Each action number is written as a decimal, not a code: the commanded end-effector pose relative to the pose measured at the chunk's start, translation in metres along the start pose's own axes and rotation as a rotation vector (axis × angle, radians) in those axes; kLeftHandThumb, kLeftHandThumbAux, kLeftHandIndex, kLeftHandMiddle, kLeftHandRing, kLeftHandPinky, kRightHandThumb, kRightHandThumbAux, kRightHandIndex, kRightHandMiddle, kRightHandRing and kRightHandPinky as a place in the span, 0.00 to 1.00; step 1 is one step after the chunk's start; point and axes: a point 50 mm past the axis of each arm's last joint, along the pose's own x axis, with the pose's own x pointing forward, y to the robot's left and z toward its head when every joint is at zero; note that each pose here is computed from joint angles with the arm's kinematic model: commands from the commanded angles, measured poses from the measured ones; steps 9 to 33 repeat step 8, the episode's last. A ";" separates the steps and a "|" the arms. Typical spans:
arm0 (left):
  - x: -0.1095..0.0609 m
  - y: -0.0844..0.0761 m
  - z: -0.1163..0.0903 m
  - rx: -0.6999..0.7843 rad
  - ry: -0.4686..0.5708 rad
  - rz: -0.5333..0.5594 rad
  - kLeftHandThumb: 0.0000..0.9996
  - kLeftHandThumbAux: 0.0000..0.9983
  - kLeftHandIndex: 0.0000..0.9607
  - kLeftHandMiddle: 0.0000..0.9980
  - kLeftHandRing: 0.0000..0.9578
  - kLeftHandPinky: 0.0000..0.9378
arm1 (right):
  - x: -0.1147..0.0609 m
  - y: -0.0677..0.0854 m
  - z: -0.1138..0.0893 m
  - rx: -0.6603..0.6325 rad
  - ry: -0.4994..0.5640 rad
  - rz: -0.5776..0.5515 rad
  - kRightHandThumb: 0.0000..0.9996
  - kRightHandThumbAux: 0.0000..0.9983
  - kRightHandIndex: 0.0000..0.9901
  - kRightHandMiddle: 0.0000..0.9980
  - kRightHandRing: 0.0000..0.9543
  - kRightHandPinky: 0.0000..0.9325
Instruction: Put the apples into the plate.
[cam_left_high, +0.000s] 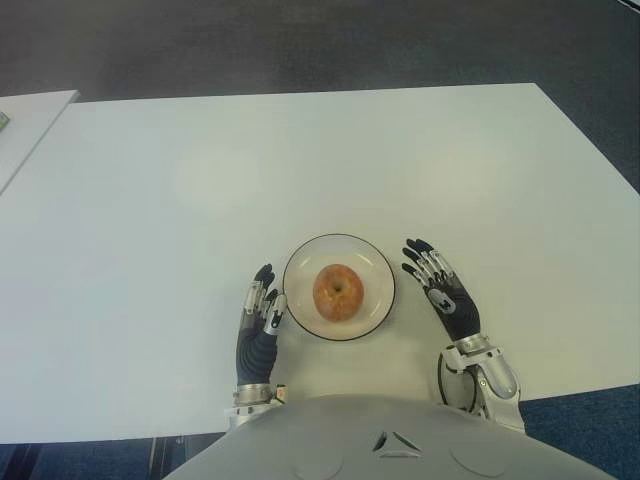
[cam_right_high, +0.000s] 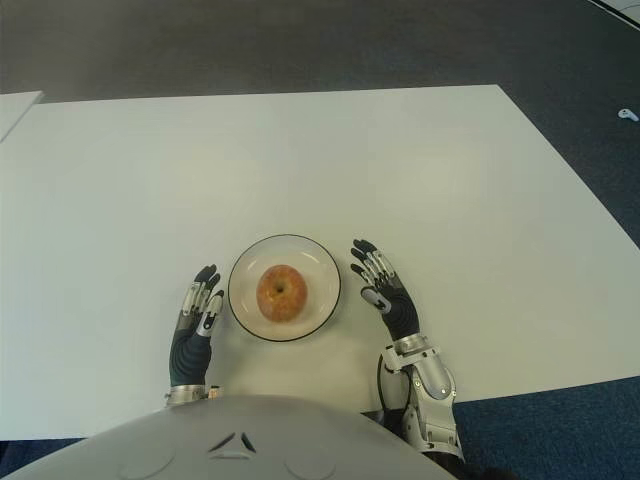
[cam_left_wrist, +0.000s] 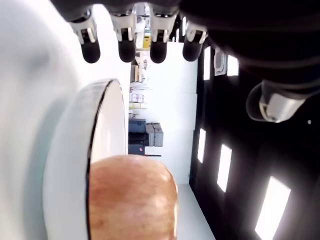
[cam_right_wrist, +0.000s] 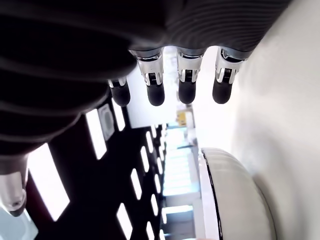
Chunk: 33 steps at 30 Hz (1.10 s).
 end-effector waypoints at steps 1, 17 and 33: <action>-0.009 -0.001 -0.006 0.026 0.011 0.030 0.06 0.34 0.03 0.01 0.01 0.06 | -0.013 0.006 -0.022 0.048 0.094 -0.023 0.22 0.52 0.00 0.00 0.00 0.00; -0.017 0.002 -0.009 0.039 -0.007 0.049 0.05 0.36 0.03 0.00 0.00 0.04 | -0.016 0.014 -0.031 0.064 0.131 -0.008 0.24 0.52 0.00 0.00 0.00 0.00; -0.017 0.002 -0.009 0.039 -0.007 0.049 0.05 0.36 0.03 0.00 0.00 0.04 | -0.016 0.014 -0.031 0.064 0.131 -0.008 0.24 0.52 0.00 0.00 0.00 0.00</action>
